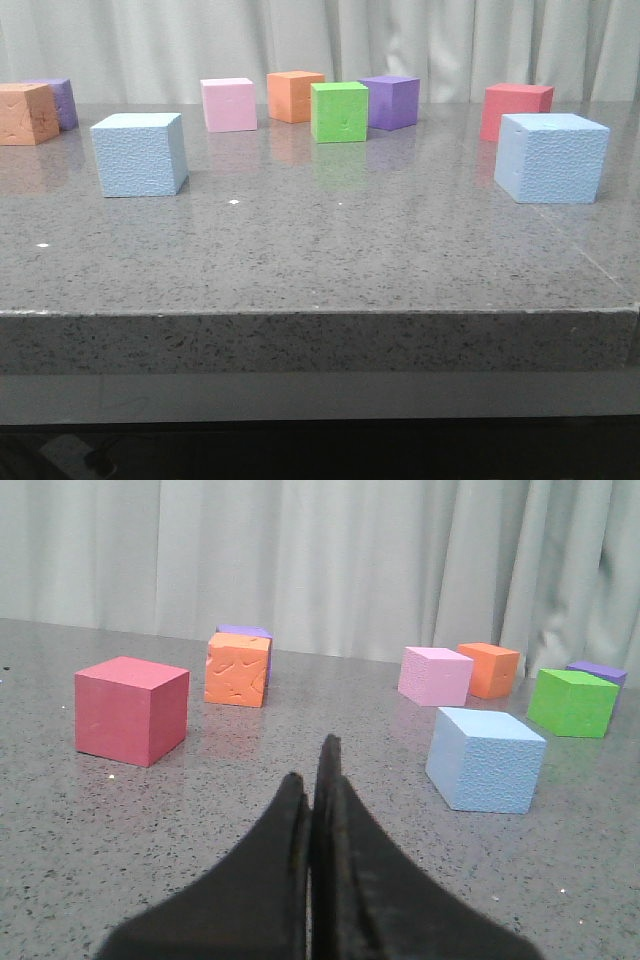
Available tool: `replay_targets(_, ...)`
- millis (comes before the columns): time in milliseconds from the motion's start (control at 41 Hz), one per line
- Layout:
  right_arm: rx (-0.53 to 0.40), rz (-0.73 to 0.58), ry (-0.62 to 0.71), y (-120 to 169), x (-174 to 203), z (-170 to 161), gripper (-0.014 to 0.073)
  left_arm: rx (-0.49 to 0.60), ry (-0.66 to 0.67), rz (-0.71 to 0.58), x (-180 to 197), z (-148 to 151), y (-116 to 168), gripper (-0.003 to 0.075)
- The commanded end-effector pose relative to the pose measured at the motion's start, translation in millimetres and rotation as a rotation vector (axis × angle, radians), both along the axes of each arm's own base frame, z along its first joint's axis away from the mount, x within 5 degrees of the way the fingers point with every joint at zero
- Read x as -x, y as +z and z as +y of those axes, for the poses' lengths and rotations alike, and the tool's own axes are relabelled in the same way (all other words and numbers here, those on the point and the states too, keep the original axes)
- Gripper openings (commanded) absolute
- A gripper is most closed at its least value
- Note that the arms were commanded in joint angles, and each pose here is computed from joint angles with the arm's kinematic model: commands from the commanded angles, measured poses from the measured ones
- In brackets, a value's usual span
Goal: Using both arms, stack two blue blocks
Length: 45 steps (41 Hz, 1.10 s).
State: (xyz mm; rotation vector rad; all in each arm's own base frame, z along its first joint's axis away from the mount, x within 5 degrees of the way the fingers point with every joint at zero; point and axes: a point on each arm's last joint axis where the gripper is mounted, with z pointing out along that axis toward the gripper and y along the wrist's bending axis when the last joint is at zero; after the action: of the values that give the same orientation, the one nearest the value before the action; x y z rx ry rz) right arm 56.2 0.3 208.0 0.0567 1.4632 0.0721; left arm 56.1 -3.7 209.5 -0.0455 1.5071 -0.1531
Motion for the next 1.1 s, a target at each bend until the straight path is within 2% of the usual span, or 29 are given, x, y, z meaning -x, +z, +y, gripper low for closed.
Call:
replay_targets(0, 0.010, -0.106, -0.003, 10, 3, 0, -0.0118, 0.008, 0.005, -0.097, 2, 1, 8, -0.0020)
replay_targets(634, 0.010, -0.106, -0.003, 10, 3, 0, -0.0118, 0.008, 0.005, -0.097, 2, 1, 8, -0.0020)
replay_targets(707, 0.011, -0.122, -0.003, 12, 3, 0, -0.0118, 0.005, 0.007, -0.128, 3, 1, 10, -0.0020)
replay_targets(878, 0.009, -0.208, -0.003, 39, 10, 0, -0.0118, 0.014, 0.010, -0.262, 11, 1, 44, -0.0020)
replay_targets(976, 0.012, -0.228, -0.007, 69, 19, 0, -0.0118, 0.016, 0.006, -0.306, 22, 2, 80, -0.0020)
replay_targets(1073, 0.035, -0.184, -0.018, 99, 27, -1, -0.0118, 0.014, 0.000, -0.291, 31, 2, 116, -0.0020)
